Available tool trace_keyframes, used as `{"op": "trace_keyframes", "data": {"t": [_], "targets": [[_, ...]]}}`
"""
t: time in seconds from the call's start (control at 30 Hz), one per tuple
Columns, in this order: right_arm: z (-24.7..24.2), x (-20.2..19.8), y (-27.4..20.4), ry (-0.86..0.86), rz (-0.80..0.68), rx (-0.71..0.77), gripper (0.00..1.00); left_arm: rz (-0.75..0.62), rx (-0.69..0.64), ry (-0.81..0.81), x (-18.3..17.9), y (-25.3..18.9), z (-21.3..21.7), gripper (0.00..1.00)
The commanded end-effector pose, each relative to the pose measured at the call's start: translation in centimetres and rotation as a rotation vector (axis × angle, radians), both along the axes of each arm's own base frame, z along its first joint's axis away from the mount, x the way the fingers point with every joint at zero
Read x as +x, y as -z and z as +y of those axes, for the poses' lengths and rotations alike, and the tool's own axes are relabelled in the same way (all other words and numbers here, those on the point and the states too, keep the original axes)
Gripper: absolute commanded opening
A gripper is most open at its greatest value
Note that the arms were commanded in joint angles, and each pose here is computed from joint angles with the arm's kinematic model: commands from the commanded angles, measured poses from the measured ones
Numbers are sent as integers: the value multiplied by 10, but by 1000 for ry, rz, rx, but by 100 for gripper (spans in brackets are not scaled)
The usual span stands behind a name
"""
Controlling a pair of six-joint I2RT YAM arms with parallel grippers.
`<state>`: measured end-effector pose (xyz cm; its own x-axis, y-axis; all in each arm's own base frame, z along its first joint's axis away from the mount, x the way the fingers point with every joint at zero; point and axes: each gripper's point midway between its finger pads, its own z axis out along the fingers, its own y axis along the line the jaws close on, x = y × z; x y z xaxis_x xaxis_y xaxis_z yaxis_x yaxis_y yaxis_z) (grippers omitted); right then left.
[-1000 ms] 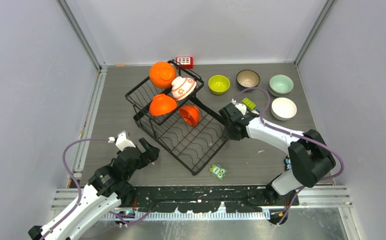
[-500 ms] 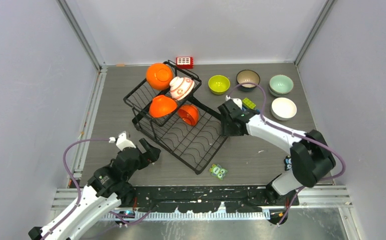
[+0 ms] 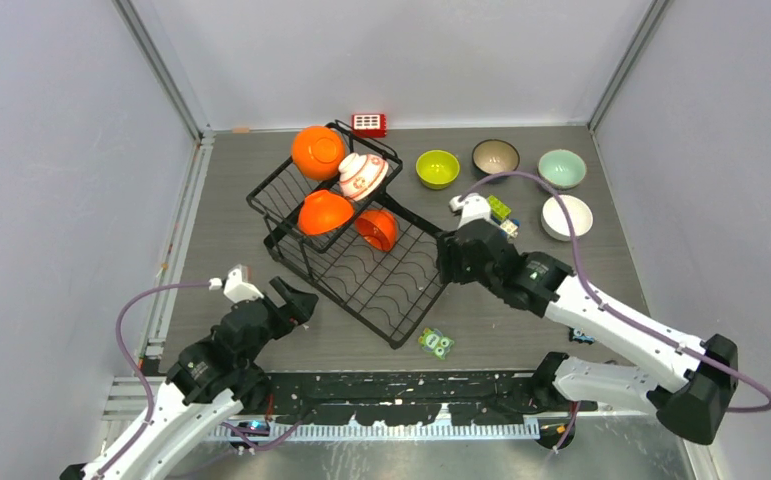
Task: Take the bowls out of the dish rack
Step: Adjust the dish rack at the center of the board, then pick up the bowl from the dish rack.
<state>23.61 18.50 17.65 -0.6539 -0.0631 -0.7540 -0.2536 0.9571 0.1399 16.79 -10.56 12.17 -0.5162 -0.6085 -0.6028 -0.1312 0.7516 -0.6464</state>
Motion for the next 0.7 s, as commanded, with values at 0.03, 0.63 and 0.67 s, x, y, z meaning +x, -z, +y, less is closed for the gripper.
{"op": "trace_keyframes", "data": {"t": [0.03,0.63,0.67], "targets": [[38,18,-28,-65,-308,-129,61,12,24,-53,-1,-9,12,89],[129,73,11,-142,-692,-311,61,-22,17,-73,-13,-25,29,89],[130,74,14,-138,-703,-326,61,-22,16,-72,-13,-25,29,89]]}}
